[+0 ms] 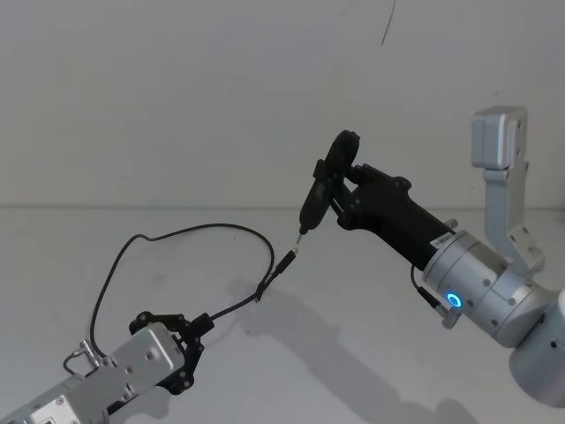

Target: Pick up the data cable with the one hand.

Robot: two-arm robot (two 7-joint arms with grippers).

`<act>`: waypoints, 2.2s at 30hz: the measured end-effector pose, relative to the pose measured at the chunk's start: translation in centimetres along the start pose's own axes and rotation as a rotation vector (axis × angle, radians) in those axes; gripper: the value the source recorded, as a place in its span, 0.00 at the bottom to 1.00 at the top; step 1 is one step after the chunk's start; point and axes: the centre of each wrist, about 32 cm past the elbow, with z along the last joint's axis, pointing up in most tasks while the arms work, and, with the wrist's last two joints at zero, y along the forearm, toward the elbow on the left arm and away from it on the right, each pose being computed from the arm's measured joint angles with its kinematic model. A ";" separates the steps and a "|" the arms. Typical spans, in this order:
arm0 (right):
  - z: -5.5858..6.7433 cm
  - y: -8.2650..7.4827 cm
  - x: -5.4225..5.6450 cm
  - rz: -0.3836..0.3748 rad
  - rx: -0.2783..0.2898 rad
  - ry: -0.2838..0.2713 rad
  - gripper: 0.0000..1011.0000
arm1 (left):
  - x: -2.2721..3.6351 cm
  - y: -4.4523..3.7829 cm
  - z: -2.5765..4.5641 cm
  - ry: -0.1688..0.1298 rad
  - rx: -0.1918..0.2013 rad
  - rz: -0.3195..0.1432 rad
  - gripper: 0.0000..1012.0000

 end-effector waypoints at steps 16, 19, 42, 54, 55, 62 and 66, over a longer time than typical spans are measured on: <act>-0.6 0.2 -0.1 -0.009 0.000 0.018 0.26 | 0.00 0.00 0.00 0.000 0.000 0.000 0.04; -0.7 0.2 -0.1 -0.012 -0.002 0.019 0.26 | -0.01 0.00 0.00 0.000 0.000 0.000 0.04; -1.2 0.3 0.4 -0.028 -0.021 0.015 0.26 | 0.00 0.00 0.00 0.000 0.000 0.000 0.04; -1.0 0.3 0.6 -0.027 -0.024 0.011 0.26 | -0.01 0.00 0.00 0.000 0.000 0.000 0.04; -1.0 0.3 0.6 -0.027 -0.025 0.011 0.26 | -0.01 0.00 0.00 0.000 0.000 0.000 0.04; -1.0 0.3 0.6 -0.027 -0.026 0.011 0.26 | 0.00 0.00 0.00 0.000 0.000 0.000 0.04; -1.0 0.3 0.6 -0.026 -0.026 0.011 0.26 | -0.01 0.00 0.00 0.000 0.000 0.000 0.04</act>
